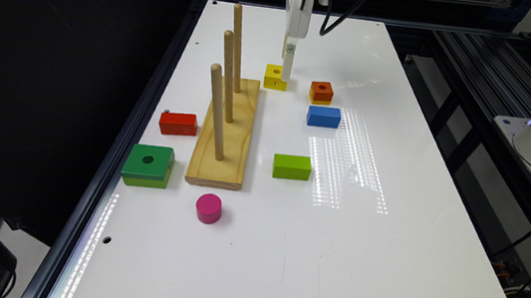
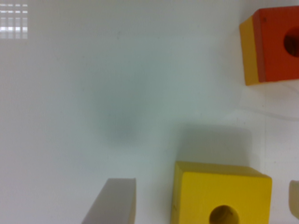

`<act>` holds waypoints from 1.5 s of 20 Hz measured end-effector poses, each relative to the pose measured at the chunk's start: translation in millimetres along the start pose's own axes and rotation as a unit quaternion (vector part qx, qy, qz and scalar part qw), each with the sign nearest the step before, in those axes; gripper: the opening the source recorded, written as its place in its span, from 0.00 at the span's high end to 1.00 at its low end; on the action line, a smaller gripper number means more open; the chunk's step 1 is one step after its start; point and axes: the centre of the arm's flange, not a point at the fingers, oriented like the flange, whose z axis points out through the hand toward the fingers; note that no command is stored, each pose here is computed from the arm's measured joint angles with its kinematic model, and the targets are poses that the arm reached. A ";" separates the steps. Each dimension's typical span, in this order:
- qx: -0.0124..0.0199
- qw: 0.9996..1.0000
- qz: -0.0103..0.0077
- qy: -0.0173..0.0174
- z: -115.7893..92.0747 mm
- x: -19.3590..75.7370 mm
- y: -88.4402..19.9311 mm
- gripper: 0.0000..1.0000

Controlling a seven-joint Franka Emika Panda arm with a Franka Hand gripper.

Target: Pick up yellow block.

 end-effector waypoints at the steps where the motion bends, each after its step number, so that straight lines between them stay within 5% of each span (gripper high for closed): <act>1: 0.000 1.000 0.000 0.001 -0.3 1.1 -0.6 0.00; 9: 0.001 1.000 0.001 0.002 -1.2 2.1 -1.1 0.00; 14: 0.004 1.000 0.000 0.006 -4.1 5.5 -7.6 0.00; 22: 0.005 1.000 0.000 0.006 -2.6 7.7 -9.4 0.00; 30: 0.004 1.000 -0.001 -0.003 16.1 11.8 -9.8 0.00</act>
